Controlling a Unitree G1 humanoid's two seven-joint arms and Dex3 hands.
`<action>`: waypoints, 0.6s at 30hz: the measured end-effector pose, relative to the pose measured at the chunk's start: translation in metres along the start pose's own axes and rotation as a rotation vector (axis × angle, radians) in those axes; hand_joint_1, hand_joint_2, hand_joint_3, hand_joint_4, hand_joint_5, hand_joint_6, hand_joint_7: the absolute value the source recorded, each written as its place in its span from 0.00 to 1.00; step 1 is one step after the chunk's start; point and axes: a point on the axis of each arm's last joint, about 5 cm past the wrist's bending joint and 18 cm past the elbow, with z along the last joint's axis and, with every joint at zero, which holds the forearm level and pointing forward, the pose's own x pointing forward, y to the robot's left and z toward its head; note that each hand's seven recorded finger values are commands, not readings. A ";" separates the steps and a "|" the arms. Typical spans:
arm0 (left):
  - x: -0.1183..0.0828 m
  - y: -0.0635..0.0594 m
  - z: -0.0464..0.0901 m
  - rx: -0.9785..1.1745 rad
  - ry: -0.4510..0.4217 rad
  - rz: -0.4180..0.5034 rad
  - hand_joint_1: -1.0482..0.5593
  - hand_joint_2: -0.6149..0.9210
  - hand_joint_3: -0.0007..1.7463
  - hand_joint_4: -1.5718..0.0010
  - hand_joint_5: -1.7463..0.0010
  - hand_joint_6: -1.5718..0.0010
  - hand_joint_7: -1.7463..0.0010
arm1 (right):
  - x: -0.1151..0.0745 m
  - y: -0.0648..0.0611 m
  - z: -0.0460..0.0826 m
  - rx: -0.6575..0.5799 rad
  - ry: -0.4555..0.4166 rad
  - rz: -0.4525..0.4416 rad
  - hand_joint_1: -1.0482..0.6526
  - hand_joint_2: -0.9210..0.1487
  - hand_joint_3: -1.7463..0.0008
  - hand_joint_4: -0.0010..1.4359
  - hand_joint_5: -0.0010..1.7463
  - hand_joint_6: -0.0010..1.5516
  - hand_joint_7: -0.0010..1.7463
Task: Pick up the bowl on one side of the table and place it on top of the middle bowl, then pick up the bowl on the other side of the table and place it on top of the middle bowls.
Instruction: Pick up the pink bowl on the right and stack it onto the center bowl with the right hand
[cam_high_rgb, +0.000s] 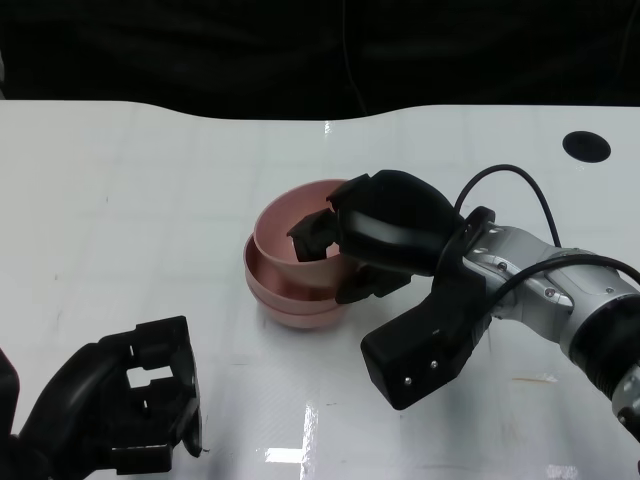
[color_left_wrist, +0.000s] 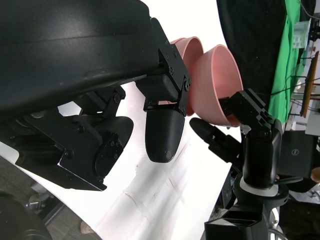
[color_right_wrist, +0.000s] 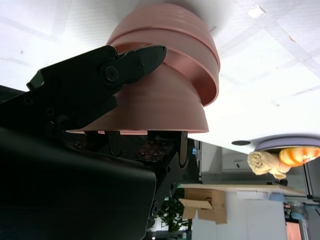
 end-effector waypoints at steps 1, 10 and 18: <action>0.000 0.000 0.000 0.000 0.000 0.000 0.78 0.87 0.72 0.45 0.00 0.53 0.00 | 0.000 0.000 0.000 0.000 -0.001 -0.005 0.44 0.00 0.88 0.60 1.00 0.40 0.84; -0.001 -0.001 0.000 0.005 0.000 -0.001 0.78 0.87 0.71 0.46 0.00 0.53 0.00 | 0.003 0.011 0.004 -0.005 -0.015 -0.038 0.45 0.01 0.93 0.61 1.00 0.39 0.88; 0.000 -0.003 0.001 0.004 0.005 0.008 0.78 0.88 0.71 0.46 0.00 0.54 0.00 | 0.002 0.017 0.004 -0.021 -0.018 -0.034 0.46 0.01 0.97 0.60 1.00 0.42 0.82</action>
